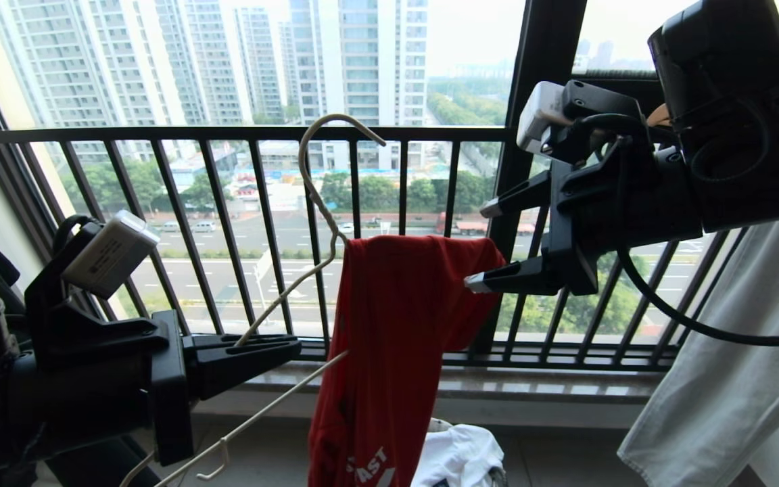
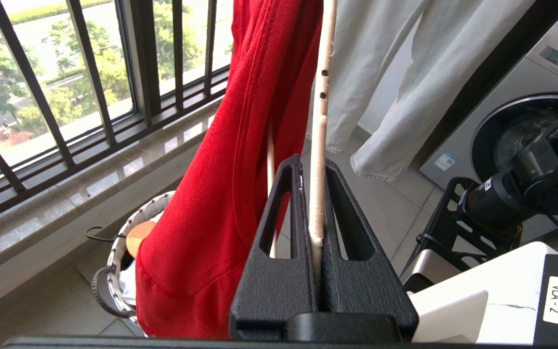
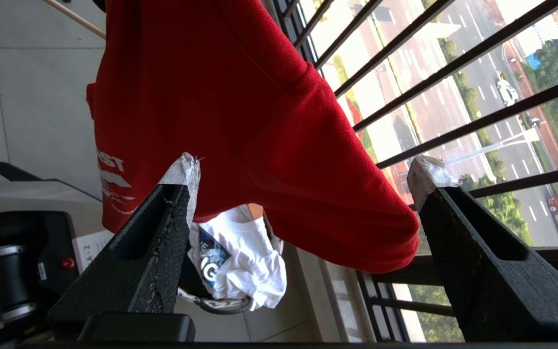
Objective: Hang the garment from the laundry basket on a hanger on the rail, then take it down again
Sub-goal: Hang the clothes on the clothes rack
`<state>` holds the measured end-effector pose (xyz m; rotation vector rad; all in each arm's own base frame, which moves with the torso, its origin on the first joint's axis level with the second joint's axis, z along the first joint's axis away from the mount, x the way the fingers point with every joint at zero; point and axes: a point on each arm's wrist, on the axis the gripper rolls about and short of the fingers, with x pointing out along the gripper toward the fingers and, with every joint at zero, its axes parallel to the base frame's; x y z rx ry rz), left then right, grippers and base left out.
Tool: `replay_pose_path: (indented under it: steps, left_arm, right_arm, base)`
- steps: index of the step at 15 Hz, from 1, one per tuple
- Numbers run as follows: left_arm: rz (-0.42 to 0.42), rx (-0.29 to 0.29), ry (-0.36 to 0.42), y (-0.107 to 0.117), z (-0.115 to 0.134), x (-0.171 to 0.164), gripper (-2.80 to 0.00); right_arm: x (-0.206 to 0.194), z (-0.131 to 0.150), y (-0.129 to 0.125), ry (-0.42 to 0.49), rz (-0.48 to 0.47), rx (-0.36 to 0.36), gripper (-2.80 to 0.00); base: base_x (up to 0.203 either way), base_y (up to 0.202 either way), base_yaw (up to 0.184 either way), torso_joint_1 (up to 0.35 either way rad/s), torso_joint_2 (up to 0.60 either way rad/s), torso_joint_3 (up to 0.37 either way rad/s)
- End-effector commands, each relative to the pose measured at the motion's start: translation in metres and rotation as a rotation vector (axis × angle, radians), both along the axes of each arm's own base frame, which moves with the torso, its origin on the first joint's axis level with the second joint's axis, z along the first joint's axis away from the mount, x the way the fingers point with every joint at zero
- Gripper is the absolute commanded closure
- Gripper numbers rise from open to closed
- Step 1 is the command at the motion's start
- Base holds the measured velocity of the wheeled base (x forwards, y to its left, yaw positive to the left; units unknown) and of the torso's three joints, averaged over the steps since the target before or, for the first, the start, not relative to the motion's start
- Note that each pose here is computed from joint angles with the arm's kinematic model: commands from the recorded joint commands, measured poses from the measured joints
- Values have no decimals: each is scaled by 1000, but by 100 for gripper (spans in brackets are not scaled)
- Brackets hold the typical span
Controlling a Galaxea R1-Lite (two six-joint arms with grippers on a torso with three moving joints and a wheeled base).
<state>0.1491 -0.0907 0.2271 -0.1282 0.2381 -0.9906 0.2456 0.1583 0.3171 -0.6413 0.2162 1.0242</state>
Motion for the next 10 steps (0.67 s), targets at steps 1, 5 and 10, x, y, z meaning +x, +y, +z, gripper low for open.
replay_pose_path:
  steps: [1,5,10]
  left_arm:
    - [-20,-1,1,-2,-1,-3,0]
    - [-28,1,0,-2,-4,-6,0]
    - [-27,-3,-11,-2,-2,-6,0]
  right_arm:
    - [19,-8,16,19,45,-3,-280]
    - [23,-18,40,32,130,-18,-280]
    - [10,-26,53,94,208,-38,-280]
  base:
    - [0,0,0,0,0,0]
    - [0,0,0,0,0,0]
    - [0,0,0,0,0,0]
